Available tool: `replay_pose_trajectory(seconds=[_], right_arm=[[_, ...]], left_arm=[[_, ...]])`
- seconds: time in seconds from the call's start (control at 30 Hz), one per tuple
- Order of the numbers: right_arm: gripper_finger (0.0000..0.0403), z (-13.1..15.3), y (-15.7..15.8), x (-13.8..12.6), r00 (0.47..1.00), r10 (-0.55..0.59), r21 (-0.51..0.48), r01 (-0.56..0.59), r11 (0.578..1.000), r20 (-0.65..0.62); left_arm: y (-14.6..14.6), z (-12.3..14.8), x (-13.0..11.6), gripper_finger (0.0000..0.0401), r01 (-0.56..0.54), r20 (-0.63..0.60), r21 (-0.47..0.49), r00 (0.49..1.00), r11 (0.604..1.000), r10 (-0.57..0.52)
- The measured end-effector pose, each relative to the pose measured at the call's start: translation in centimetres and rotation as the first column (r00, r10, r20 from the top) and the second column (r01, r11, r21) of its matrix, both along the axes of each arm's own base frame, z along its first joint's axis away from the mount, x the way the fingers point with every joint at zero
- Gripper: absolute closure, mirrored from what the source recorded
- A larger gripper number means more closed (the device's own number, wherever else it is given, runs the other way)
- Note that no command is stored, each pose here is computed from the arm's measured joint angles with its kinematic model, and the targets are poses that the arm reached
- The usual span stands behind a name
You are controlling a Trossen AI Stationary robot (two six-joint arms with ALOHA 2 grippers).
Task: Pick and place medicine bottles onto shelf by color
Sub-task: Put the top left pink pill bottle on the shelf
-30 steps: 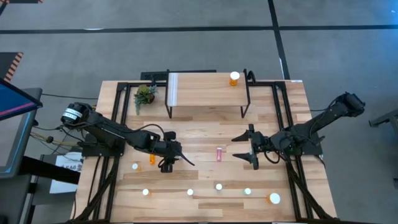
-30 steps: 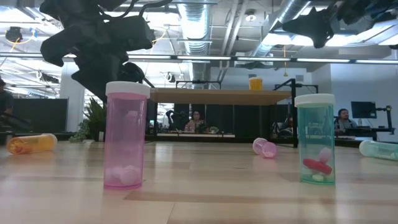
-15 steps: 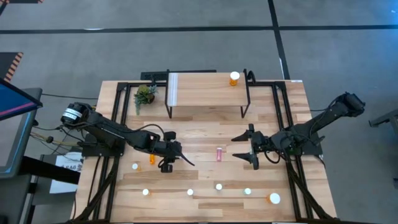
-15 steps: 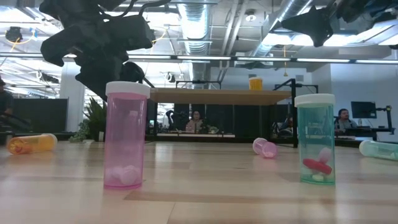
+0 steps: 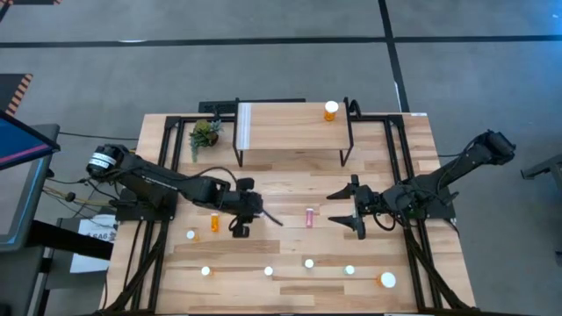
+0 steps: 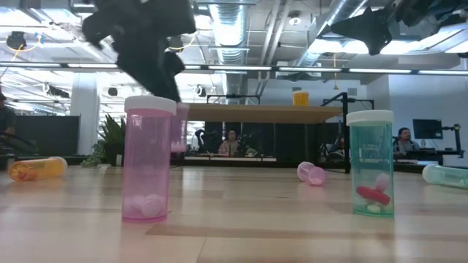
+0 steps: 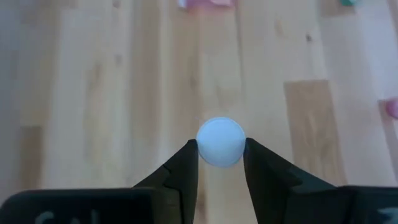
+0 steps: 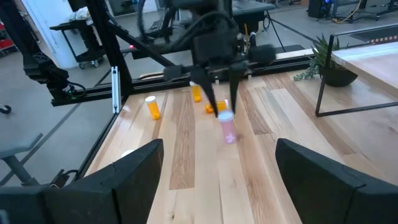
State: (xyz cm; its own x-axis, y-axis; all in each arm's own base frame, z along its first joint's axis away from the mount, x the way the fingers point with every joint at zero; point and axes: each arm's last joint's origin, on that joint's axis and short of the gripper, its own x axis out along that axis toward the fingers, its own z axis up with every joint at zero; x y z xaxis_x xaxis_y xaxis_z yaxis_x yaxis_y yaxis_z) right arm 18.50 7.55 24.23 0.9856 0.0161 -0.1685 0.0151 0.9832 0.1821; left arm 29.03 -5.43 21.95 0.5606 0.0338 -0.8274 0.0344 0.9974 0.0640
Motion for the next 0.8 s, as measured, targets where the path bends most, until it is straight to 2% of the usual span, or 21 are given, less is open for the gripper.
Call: replay_pose_trajectory(seconds=[0.23, 0.53, 0.8], right_arm=[[0.0072, 0.0, 0.0, 0.0, 1.000, -0.002, -0.002, 0.002, 1.000, 0.000], [0.0072, -0.1, 0.0, 0.0, 1.000, -0.007, -0.006, 0.007, 1.000, -0.006], [0.0072, -0.1, -0.3, 0.1, 0.999, -0.035, -0.011, 0.035, 0.999, -0.006]], left_arm=[[3.5, 4.6, 1.6, 0.0305, -0.068, 0.039, 0.031, 0.997, 0.997, 0.067], [8.8, 11.9, 2.7, 0.0305, -0.170, 0.226, 0.062, 0.962, 0.983, 0.152], [13.0, 16.6, 2.0, 0.0305, -0.205, 0.357, 0.000, 0.914, 0.979, 0.191]])
